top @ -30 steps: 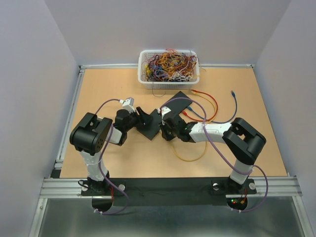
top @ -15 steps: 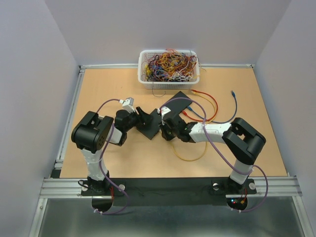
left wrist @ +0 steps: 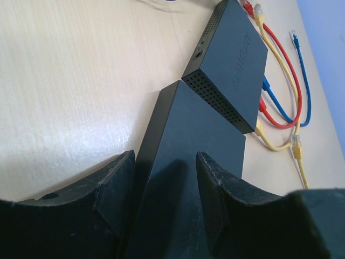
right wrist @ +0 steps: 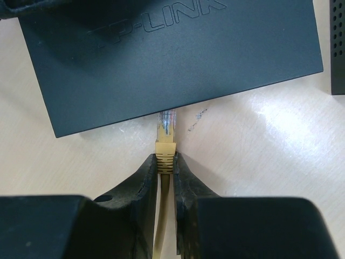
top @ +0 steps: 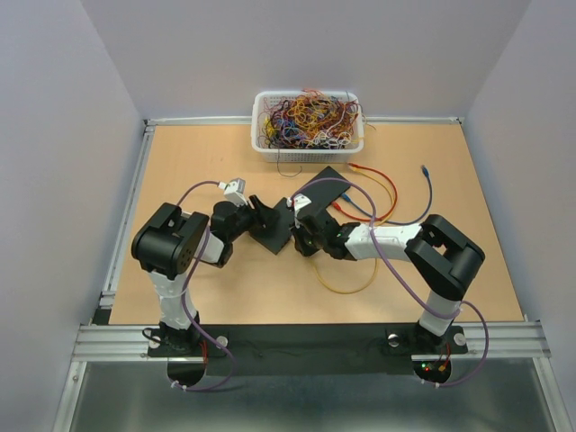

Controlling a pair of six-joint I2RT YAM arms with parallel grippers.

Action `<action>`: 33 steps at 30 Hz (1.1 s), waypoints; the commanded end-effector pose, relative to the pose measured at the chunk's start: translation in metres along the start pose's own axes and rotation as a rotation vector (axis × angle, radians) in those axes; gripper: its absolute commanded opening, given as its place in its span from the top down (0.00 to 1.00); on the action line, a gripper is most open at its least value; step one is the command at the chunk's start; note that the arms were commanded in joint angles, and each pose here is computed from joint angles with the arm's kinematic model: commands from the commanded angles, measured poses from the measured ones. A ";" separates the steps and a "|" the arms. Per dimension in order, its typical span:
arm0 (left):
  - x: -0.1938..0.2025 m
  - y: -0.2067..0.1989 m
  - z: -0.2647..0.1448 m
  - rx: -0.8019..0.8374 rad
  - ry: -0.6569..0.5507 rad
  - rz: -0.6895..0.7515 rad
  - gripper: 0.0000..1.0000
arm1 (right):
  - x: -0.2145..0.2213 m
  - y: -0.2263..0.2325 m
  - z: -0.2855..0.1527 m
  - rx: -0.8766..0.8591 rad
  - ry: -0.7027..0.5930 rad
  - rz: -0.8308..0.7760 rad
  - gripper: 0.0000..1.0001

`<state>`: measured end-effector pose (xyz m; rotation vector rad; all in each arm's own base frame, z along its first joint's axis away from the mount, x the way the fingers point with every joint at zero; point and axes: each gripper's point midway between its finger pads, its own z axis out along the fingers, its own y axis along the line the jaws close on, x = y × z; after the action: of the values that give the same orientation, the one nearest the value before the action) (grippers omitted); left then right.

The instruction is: Insert the plug into the switch port

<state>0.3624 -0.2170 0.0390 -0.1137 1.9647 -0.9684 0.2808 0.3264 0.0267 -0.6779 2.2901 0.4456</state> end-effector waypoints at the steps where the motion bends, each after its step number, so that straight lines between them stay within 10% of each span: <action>1: 0.046 -0.031 0.001 0.099 0.181 0.001 0.41 | -0.020 0.008 0.008 -0.020 -0.094 -0.019 1.00; 33: 0.068 -0.049 0.010 0.194 0.295 0.108 0.47 | -0.060 -0.029 0.009 0.105 -0.159 -0.292 0.99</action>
<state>0.3768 -0.2372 0.0366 0.0464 1.9713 -0.8868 0.3020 0.3069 0.0284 -0.8884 2.1678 0.2193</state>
